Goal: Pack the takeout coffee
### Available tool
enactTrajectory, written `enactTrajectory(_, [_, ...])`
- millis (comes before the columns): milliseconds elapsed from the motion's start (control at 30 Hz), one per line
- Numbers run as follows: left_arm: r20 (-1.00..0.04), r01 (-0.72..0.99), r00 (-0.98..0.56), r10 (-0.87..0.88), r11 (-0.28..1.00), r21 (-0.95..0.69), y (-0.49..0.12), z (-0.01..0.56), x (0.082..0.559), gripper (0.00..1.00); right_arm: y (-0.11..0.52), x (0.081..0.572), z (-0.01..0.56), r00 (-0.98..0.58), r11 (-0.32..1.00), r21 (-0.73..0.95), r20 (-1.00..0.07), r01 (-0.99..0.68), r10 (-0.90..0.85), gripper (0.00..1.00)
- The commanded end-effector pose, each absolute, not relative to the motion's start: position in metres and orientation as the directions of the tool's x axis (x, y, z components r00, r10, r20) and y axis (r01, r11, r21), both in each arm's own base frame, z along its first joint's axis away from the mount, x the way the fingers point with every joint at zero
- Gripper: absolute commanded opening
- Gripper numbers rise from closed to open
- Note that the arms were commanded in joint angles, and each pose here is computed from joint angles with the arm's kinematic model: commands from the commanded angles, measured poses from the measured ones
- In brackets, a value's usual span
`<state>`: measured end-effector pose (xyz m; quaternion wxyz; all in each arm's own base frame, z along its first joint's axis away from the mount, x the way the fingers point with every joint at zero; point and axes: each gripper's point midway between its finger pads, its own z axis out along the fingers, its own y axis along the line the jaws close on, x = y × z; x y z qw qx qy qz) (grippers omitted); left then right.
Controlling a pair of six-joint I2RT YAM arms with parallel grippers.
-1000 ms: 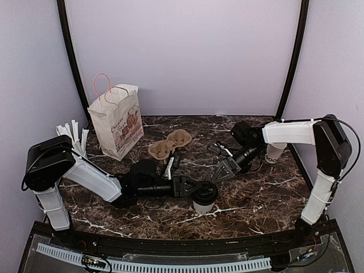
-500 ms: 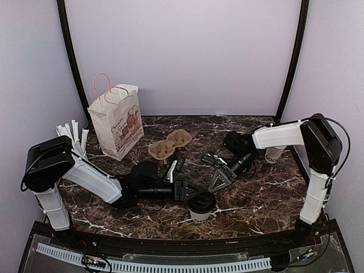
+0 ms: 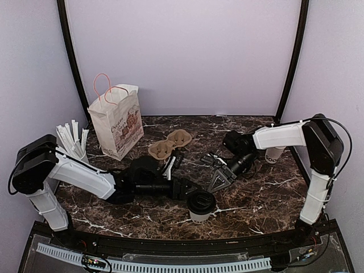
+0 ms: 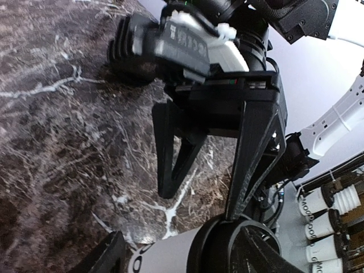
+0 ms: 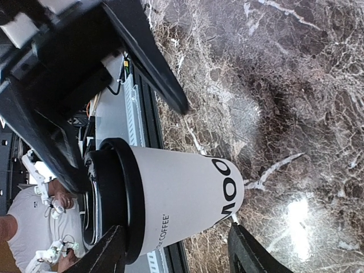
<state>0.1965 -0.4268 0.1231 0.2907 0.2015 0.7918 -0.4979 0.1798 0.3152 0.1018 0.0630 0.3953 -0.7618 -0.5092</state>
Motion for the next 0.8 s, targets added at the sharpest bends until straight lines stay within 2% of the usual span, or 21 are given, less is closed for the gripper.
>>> enactTrajectory(0, [-0.772,0.685,-0.634,0.038,0.49,-0.538,-0.413,0.167,0.21,0.71,0.312,0.18,0.099,-0.651,0.189,0.781,-0.331,-0.595,-0.683,0.62])
enactTrajectory(133, [-0.756,0.681,-0.651,0.072,0.496,-0.539,-0.401,0.171,0.198,0.72,0.311,0.179,0.1,-0.647,0.186,0.777,-0.338,-0.602,-0.684,0.62])
enactTrajectory(400, [-0.643,0.646,-0.741,0.194,0.466,-0.604,-0.388,0.148,0.136,0.71,0.312,0.181,0.104,-0.641,0.179,0.768,-0.354,-0.615,-0.681,0.62])
enactTrajectory(567, [-0.574,0.588,-0.797,0.19,0.461,-0.665,-0.396,0.134,0.13,0.71,0.312,0.182,0.105,-0.636,0.179,0.763,-0.358,-0.622,-0.684,0.63])
enactTrajectory(767, [-0.549,0.57,-0.815,0.185,0.424,-0.704,-0.404,0.127,0.124,0.67,0.312,0.182,0.103,-0.637,0.181,0.764,-0.354,-0.619,-0.684,0.63])
